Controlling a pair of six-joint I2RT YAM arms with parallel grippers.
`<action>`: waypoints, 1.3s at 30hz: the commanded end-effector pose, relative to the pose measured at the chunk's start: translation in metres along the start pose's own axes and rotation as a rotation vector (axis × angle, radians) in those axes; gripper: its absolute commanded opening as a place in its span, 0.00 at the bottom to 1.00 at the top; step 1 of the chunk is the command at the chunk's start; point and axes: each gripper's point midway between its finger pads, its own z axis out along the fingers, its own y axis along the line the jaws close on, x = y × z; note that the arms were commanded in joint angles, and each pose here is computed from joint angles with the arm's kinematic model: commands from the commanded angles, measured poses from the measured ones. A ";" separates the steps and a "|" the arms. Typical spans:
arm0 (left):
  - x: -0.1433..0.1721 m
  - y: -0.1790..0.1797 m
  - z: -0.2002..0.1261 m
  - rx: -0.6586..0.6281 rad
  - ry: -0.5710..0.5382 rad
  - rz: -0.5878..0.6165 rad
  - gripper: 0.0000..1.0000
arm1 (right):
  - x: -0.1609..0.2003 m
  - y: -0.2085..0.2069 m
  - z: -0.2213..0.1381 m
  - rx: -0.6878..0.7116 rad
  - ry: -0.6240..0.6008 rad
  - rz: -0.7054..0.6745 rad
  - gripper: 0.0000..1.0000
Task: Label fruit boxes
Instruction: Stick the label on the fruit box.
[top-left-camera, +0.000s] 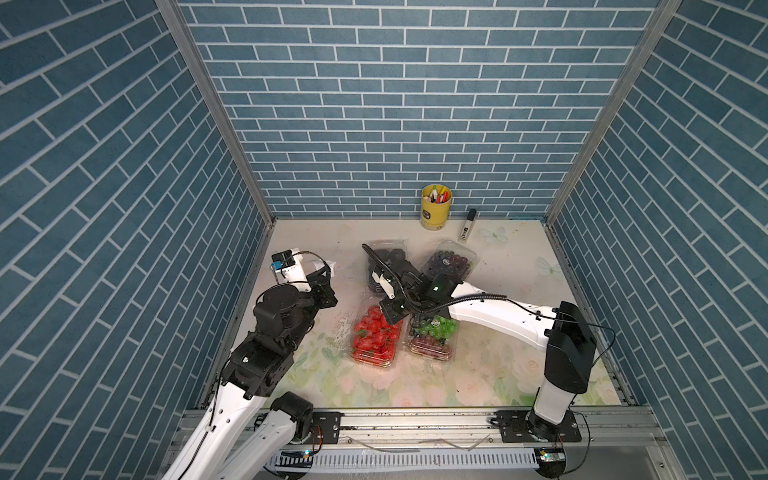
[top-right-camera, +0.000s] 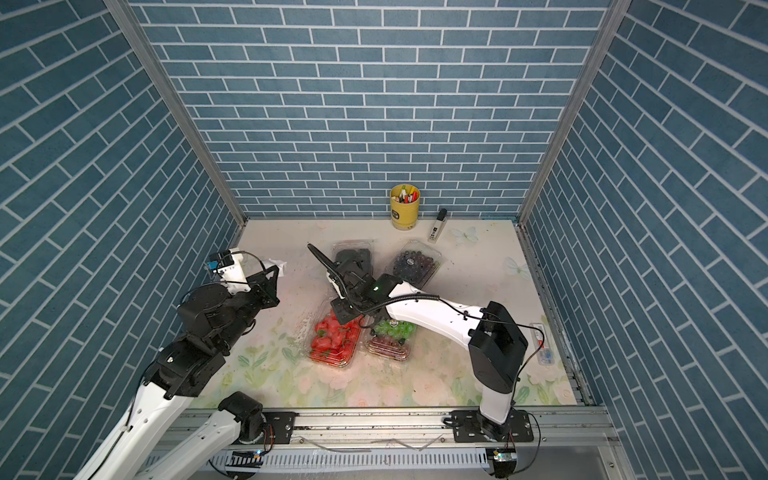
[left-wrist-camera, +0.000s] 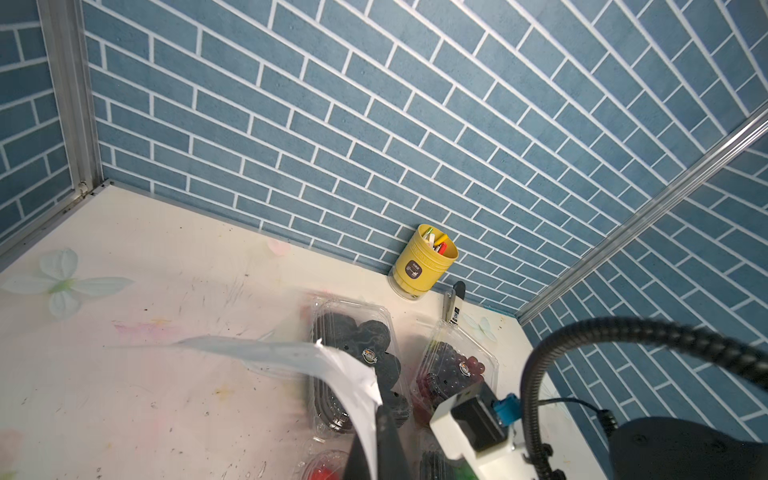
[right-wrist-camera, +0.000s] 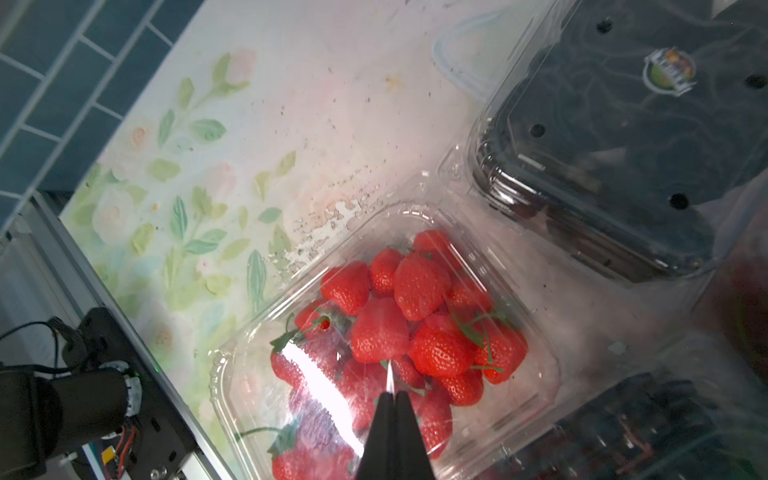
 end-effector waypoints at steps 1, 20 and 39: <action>0.003 0.006 -0.001 -0.028 0.008 0.022 0.00 | 0.001 0.001 -0.001 0.032 0.028 -0.056 0.00; 0.005 0.003 0.001 -0.010 0.014 0.016 0.00 | 0.020 0.023 0.023 0.004 0.090 -0.093 0.00; 0.007 0.001 0.004 -0.005 0.025 0.016 0.00 | 0.025 0.043 0.034 -0.091 0.105 -0.073 0.01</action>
